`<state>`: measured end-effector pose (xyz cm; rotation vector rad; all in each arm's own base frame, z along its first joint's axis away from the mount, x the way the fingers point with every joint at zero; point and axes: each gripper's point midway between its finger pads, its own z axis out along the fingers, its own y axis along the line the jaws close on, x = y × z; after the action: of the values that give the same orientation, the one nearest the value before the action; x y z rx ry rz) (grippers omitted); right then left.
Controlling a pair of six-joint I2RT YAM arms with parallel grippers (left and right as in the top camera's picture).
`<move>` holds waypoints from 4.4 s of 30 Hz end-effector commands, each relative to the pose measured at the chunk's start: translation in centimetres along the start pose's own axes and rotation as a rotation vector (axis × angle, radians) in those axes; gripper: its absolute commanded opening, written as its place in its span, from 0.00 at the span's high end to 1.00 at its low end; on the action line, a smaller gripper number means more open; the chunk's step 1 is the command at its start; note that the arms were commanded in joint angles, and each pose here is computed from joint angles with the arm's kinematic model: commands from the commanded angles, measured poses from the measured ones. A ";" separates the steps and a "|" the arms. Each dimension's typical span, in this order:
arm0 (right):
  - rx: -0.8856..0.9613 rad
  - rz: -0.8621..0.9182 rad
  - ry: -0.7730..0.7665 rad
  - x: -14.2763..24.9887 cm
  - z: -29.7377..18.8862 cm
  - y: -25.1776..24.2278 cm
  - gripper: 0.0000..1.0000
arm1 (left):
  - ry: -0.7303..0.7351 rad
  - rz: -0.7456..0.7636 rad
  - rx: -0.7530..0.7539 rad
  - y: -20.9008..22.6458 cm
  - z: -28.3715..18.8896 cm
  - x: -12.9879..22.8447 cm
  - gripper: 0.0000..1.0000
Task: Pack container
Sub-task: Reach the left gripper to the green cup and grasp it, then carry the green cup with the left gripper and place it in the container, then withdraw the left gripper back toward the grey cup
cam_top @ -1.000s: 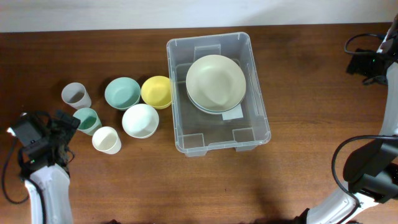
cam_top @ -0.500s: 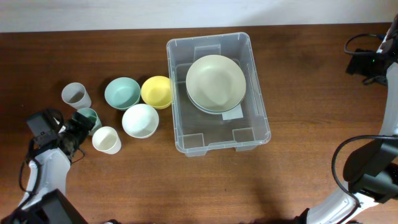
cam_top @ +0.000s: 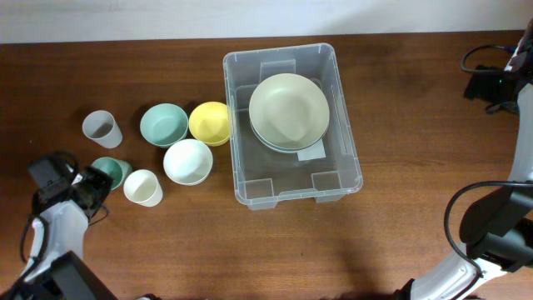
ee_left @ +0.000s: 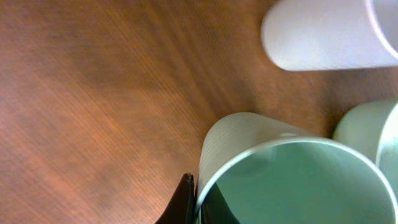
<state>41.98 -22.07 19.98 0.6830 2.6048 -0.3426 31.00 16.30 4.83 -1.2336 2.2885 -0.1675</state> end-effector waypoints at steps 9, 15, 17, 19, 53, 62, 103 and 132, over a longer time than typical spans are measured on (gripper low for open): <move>0.018 0.012 -0.001 -0.1 0.1 -0.4 0.01 | -0.277 0.196 0.380 -8.9 -15.3 -4.5 0.99; 0.018 0.012 -0.001 -0.1 0.1 -0.4 0.01 | -0.338 0.488 0.798 -19.2 -23.0 -0.9 0.99; 0.018 0.012 -0.001 -0.1 0.1 -0.4 0.01 | -0.337 0.597 0.896 -22.2 -24.2 1.3 0.99; 0.018 0.012 -0.001 -0.1 0.1 -0.4 0.01 | -0.350 0.739 0.980 -25.0 -24.8 3.8 0.99; 0.018 0.012 -0.001 -0.1 0.1 -0.4 0.01 | -0.037 1.889 0.870 -37.5 -14.0 31.2 1.00; 0.018 0.012 -0.001 -0.1 0.1 -0.4 0.01 | -0.039 2.046 0.796 -36.3 -13.1 35.5 1.00; 0.018 0.012 -0.001 -0.1 0.1 -0.4 0.01 | -0.135 1.216 0.391 -39.5 -16.5 10.4 0.16; 0.018 0.012 -0.001 -0.1 0.1 -0.4 0.01 | 0.107 0.246 -0.128 -12.5 -3.6 -10.9 0.01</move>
<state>41.98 -22.07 19.98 0.6835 2.6046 -0.3425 42.79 17.73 20.07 -0.9592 2.4990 0.0461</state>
